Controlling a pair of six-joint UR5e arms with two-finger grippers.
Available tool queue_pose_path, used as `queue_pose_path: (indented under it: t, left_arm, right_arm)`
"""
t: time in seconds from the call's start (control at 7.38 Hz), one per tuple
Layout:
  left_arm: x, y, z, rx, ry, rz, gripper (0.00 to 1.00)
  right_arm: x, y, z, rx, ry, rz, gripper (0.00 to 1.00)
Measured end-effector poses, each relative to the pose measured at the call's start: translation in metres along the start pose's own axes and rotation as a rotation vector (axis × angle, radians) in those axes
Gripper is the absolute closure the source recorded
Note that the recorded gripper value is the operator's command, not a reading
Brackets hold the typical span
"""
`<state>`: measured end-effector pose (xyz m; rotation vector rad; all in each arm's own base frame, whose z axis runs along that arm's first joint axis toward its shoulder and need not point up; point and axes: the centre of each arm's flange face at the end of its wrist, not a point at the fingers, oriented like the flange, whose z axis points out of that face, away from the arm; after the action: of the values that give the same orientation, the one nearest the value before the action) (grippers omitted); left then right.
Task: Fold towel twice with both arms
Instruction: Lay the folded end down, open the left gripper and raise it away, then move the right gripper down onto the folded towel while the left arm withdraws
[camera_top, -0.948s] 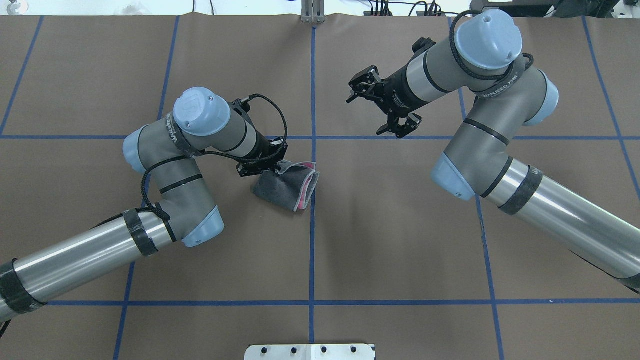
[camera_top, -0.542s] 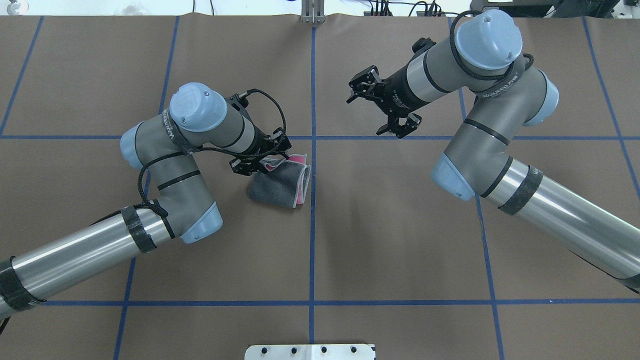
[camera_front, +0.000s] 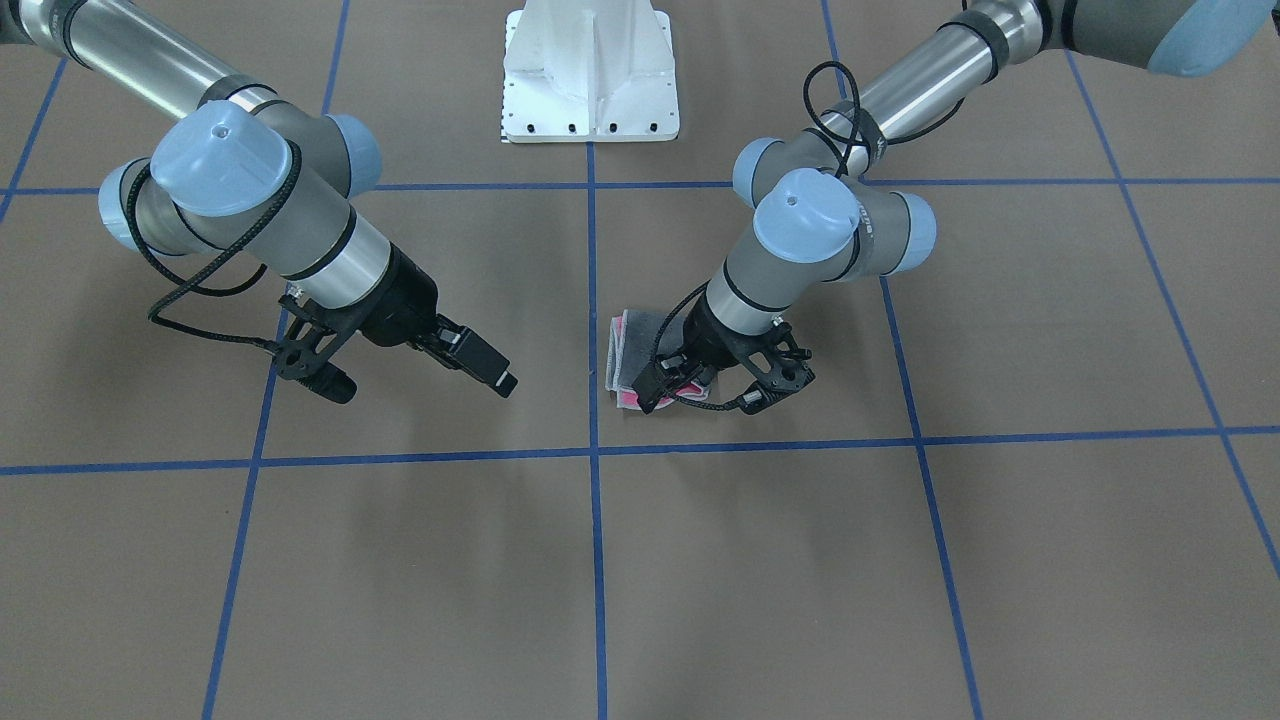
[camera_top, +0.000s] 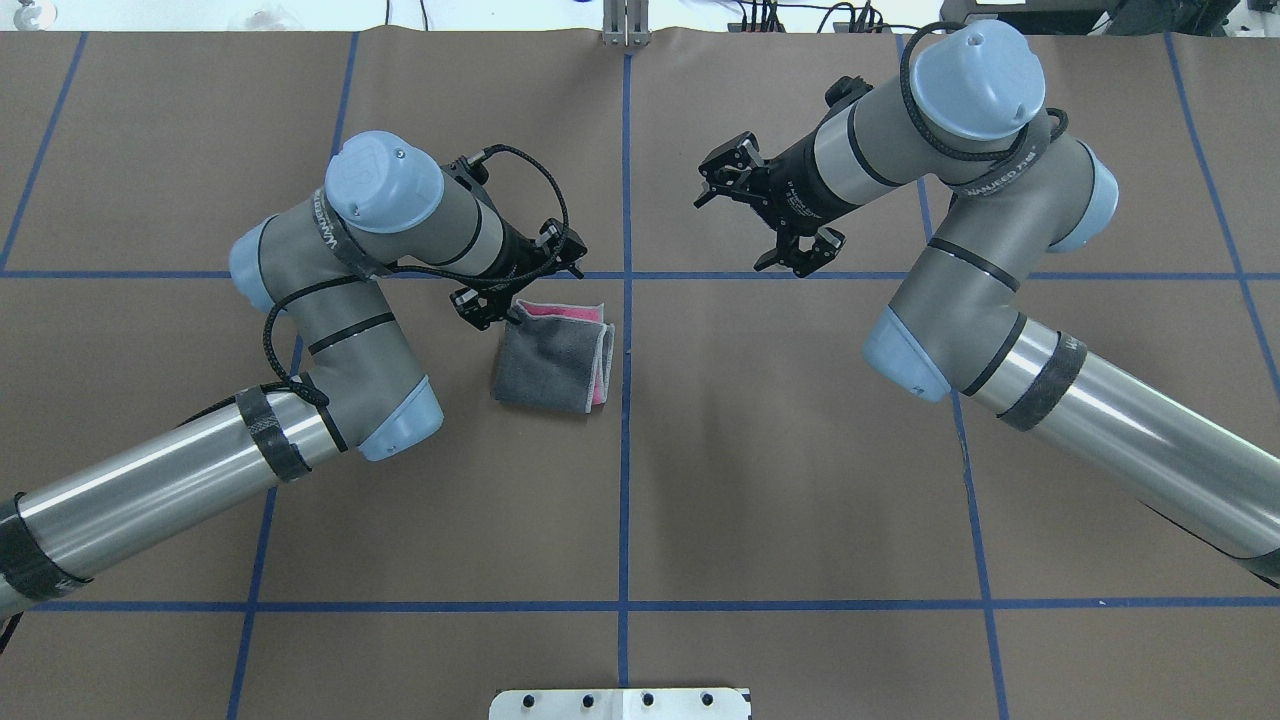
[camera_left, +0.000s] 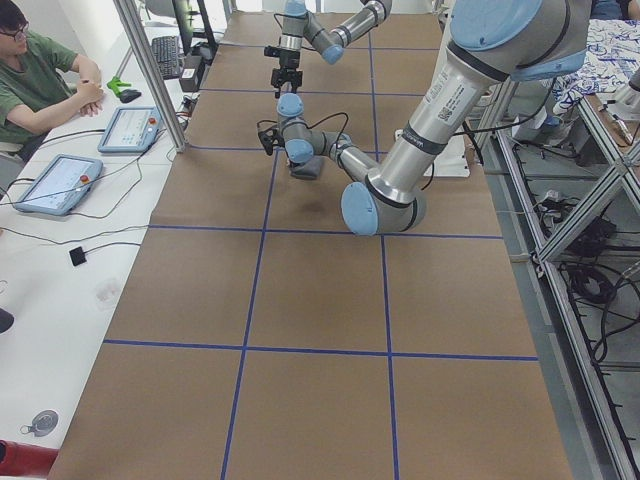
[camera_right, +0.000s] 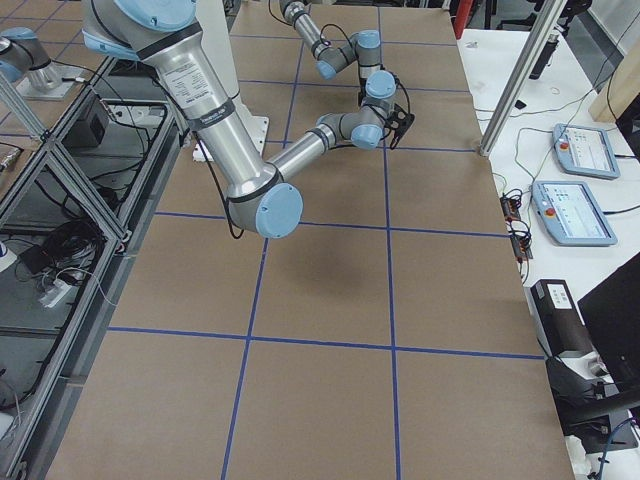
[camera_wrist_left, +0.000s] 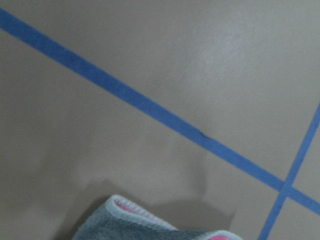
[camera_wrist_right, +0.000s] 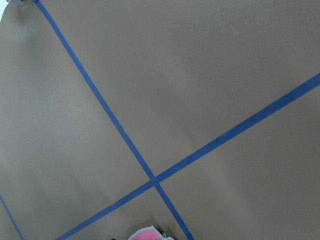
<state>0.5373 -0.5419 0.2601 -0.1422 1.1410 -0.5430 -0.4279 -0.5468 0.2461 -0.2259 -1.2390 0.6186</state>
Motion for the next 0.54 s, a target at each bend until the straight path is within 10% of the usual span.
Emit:
queue_pose_path:
  t: [0.41,0.54]
  left_arm:
    - [0.008,-0.022,-0.016,0.028,0.015,-0.013,0.03]
    - [0.008,-0.039,-0.026,0.043,0.018,-0.022,0.18]
  right_arm:
    - [0.001,0.001,0.001,-0.003,0.001,-0.006,0.00]
    - [0.001,0.005,0.003,-0.009,0.003,-0.009,0.00]
